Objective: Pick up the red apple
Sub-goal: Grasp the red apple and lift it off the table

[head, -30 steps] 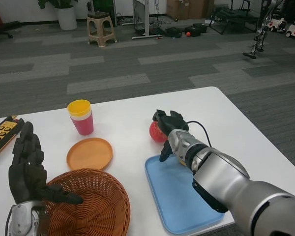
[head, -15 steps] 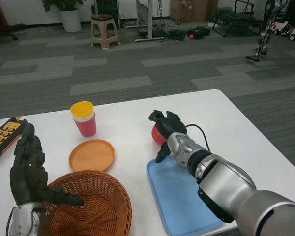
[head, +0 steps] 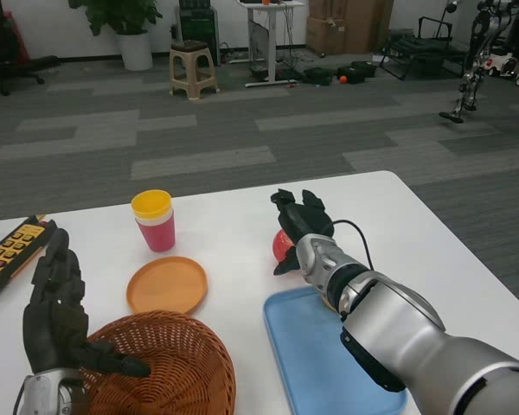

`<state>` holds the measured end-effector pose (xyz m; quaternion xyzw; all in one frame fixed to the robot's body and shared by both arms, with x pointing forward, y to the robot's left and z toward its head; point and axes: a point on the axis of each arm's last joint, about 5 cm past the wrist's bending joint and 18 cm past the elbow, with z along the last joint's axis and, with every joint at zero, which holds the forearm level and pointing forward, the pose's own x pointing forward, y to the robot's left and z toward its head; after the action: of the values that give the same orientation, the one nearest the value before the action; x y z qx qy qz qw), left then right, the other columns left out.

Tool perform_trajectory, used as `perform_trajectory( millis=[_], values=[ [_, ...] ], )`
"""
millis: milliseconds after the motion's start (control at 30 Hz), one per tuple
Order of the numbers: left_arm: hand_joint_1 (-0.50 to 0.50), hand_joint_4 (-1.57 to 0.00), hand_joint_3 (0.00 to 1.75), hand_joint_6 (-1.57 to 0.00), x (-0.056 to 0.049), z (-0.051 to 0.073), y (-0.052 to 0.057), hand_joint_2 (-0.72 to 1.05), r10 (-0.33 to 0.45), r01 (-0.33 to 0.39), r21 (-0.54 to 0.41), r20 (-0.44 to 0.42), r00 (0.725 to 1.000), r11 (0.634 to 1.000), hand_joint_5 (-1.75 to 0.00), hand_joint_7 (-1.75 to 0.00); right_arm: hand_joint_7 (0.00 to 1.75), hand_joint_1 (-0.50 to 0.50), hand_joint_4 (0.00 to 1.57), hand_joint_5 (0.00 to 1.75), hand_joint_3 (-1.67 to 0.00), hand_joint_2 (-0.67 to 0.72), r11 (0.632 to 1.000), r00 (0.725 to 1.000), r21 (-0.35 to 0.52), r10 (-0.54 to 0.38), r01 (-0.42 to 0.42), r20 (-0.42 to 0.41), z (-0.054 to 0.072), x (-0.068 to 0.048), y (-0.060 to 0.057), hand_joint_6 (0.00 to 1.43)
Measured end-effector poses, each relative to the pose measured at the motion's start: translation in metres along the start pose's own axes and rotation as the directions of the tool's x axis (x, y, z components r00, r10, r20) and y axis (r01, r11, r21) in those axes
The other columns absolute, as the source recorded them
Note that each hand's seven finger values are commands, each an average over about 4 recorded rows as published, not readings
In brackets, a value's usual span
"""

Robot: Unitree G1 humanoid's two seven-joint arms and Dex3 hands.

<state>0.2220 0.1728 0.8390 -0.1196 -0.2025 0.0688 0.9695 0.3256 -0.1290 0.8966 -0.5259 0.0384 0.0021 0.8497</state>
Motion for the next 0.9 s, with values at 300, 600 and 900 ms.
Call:
perform_trajectory(
  millis=[300,600,900],
  values=[
    [-0.50,0.00,0.09,-0.29,-0.002,0.000,0.000,-0.70,-0.001,0.001,0.000,-0.005,1.000,1.000,0.00,0.00,0.63,-0.46,0.00,0.00,-0.34,-0.48,0.999,0.994,0.024,0.033,-0.030,-0.105,-0.007,-0.001,0.000,0.00],
    [-0.50,0.00,0.09,-0.29,-0.002,-0.001,0.000,-0.64,-0.005,0.005,0.000,-0.009,1.000,1.000,0.00,0.00,0.65,-0.46,0.00,0.00,-0.48,-0.53,0.997,0.987,0.037,0.076,-0.071,-0.143,-0.010,-0.001,0.000,0.00],
    [-0.50,0.00,0.09,-0.29,-0.003,-0.001,-0.001,-0.66,-0.012,0.012,0.000,-0.012,1.000,1.000,0.00,0.00,0.70,-0.42,0.00,0.00,-0.48,-0.54,0.991,0.977,0.049,0.128,-0.121,-0.168,-0.015,-0.002,-0.001,0.00]
  ],
)
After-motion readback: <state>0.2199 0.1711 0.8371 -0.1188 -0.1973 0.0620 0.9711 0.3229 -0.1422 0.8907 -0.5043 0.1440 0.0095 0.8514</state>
